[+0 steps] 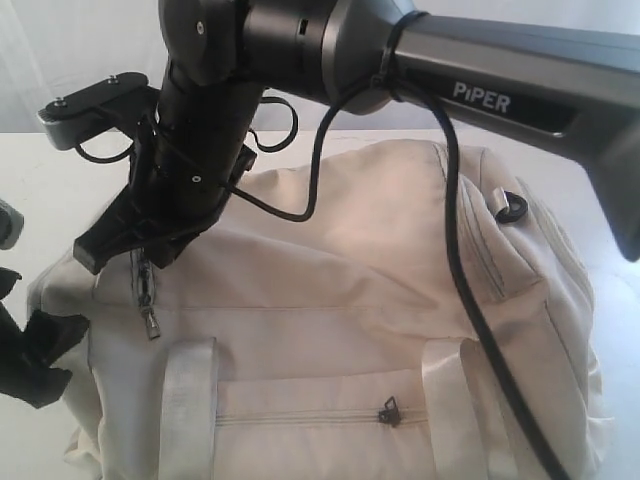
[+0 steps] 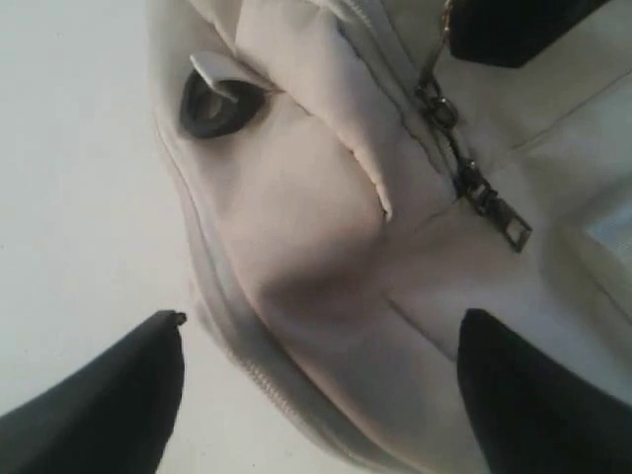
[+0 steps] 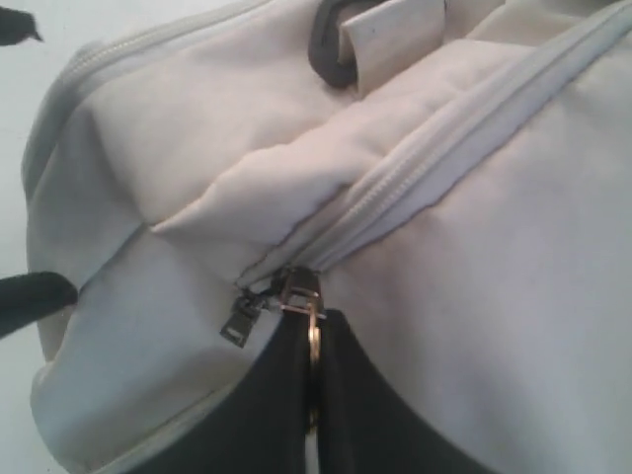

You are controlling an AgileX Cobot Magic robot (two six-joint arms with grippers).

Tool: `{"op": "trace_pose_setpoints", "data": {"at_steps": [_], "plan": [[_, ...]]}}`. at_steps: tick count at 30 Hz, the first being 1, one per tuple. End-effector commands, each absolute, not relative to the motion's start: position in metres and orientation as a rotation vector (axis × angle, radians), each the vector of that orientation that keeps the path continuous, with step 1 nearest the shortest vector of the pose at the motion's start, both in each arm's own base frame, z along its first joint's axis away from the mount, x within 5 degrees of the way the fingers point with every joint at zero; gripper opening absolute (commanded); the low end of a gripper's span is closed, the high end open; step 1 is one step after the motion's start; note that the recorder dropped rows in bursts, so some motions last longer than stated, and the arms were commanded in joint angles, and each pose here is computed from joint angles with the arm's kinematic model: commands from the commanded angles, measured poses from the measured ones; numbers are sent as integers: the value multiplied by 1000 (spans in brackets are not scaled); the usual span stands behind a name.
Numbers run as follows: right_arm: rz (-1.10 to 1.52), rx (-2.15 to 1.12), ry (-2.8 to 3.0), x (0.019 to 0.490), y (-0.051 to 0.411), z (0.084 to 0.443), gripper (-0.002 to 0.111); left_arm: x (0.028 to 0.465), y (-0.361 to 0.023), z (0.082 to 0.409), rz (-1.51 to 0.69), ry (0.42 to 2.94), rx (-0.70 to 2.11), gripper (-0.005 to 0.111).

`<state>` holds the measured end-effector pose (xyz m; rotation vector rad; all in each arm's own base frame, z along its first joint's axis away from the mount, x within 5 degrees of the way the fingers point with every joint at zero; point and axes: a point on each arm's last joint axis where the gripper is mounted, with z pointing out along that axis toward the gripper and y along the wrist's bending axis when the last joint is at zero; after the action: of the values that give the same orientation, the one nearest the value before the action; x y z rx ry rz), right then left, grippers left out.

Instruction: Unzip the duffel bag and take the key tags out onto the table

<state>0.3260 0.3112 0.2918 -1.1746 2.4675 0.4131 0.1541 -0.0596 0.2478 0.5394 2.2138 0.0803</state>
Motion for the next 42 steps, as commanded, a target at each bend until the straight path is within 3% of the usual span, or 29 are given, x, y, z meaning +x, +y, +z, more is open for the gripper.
{"op": "trace_pose_setpoints", "data": {"at_steps": [1, 5, 7, 13, 26, 42], "plan": [[403, -1166, 2417, 324, 303, 312, 0, 161, -66, 240, 64, 2217, 571, 82], [404, -1166, 2409, 323, 303, 315, 0, 169, -71, 225, 75, 2291, 583, 80], [403, -1170, 2407, 323, 303, 315, 0, 173, -75, 220, 60, 2297, 599, 69], [401, -1160, 2261, 334, 310, 316, 0, 173, -75, 218, 41, 2333, 560, 0], [298, -1003, 2180, 381, 297, 293, 0, 161, -66, 232, 33, 2310, 491, 0], [278, -747, 2240, 436, 243, 269, 0, 160, -65, 231, 43, 2321, 488, 0]]}}
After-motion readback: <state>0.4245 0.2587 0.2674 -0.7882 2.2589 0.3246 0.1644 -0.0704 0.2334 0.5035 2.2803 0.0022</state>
